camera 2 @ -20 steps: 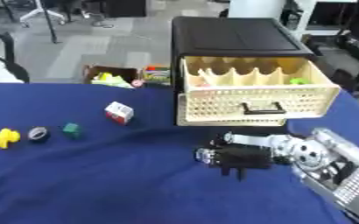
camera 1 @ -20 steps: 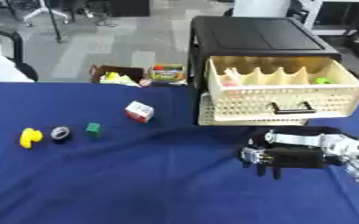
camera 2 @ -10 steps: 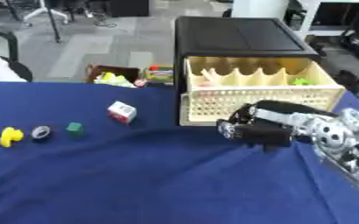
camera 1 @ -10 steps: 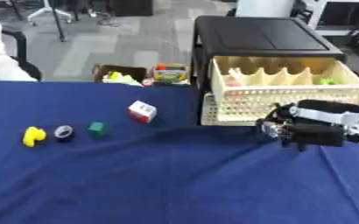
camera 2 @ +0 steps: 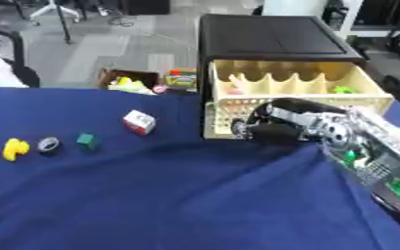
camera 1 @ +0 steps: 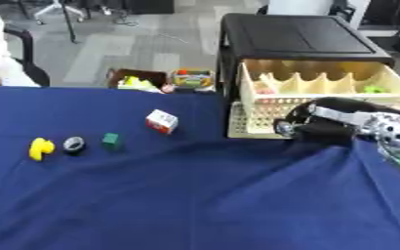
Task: Pick up objects from table and place into drawer.
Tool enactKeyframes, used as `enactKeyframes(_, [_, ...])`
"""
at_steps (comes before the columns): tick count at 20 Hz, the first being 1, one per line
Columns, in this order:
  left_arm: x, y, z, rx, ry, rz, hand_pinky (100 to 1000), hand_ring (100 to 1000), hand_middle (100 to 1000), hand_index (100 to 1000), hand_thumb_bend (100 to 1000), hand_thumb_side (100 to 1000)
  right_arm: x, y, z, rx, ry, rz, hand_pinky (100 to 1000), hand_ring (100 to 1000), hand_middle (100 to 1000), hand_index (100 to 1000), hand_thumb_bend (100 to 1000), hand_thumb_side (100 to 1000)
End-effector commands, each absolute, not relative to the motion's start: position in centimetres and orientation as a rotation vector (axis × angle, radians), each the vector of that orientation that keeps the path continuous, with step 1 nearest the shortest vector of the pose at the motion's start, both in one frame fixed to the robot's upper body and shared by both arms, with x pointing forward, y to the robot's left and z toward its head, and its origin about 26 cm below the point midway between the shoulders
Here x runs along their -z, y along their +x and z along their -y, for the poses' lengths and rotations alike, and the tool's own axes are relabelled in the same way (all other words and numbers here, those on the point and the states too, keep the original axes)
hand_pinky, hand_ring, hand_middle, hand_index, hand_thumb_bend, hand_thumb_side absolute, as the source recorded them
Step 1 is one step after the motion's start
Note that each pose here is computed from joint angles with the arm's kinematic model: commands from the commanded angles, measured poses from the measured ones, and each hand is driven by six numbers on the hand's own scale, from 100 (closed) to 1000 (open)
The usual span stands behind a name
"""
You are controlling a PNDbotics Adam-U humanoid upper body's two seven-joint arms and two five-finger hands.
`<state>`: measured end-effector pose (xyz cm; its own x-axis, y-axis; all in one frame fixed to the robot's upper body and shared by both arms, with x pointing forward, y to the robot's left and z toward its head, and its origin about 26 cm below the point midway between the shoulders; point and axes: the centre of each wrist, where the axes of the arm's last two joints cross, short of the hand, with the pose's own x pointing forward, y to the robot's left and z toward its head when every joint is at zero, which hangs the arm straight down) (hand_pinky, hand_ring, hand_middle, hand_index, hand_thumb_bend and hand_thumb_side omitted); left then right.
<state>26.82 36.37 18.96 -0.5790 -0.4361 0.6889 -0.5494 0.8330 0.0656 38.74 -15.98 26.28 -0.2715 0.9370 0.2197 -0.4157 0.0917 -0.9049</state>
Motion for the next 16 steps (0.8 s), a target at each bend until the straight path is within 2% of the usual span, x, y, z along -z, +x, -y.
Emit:
enactKeyframes(1, [-19.8, 26.5, -36.6, -0.192, 0.735, 2.308, 498, 534, 528, 850, 220, 839, -26.4, 40.1, 16.9, -1.298, -0.478, 0.819, 520, 662, 643, 801, 100, 1000])
enactKeyframes(4, [-19.7, 26.5, -36.6, -0.199, 0.74, 2.304, 499, 533, 528, 850, 221, 840, -26.2, 40.6, 17.8, -1.278, -0.472, 0.806, 509, 642, 621, 789, 100, 1000])
enactKeyframes(16, [-19.3, 26.4, -36.6, -0.21, 0.733, 2.288, 500, 533, 527, 849, 218, 844, -27.7, 40.6, 17.5, -1.266, -0.522, 0.864, 511, 653, 634, 799, 100, 1000])
